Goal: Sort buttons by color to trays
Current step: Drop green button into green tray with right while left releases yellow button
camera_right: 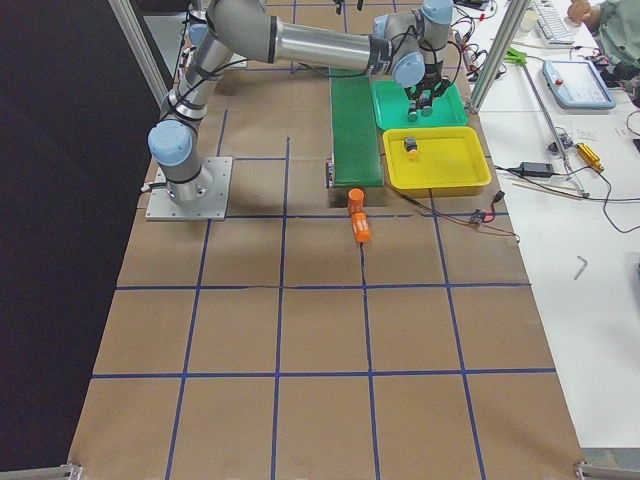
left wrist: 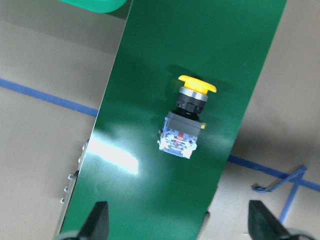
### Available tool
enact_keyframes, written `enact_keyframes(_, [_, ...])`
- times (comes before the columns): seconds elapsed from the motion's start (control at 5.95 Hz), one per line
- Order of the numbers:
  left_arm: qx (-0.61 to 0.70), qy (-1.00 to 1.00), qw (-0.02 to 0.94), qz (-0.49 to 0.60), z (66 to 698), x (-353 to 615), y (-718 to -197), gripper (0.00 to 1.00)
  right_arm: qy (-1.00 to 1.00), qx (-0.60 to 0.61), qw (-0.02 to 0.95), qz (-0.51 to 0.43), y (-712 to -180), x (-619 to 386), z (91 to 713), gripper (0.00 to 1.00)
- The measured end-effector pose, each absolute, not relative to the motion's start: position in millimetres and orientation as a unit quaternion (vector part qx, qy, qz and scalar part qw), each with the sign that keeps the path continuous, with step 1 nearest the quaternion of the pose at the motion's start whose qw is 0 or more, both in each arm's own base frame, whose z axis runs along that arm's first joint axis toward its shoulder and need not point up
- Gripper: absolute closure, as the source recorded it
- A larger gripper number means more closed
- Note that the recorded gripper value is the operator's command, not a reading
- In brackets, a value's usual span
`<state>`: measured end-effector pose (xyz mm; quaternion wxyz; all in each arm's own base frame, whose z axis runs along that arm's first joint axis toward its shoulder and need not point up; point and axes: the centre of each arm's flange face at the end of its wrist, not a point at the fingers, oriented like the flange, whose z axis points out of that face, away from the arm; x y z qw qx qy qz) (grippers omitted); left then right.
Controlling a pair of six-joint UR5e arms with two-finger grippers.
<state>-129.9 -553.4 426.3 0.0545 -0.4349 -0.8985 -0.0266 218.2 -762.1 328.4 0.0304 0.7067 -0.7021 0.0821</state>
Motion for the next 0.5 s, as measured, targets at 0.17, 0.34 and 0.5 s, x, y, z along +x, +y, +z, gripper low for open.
enact_keyframes(0.17, [-0.353,-0.934,0.044,-0.016,461,-147,-547,0.02,-0.703,0.703,0.016,0.103,-780,244,311,0.15])
enact_keyframes(0.34, [-0.273,-0.962,0.031,0.0,488,-152,-540,0.02,-0.703,0.7,0.001,0.129,-789,259,300,0.0])
enact_keyframes(0.5, [-0.208,-0.978,0.02,0.013,506,-148,-534,0.02,-0.701,0.698,-0.008,0.146,-793,266,296,0.0])
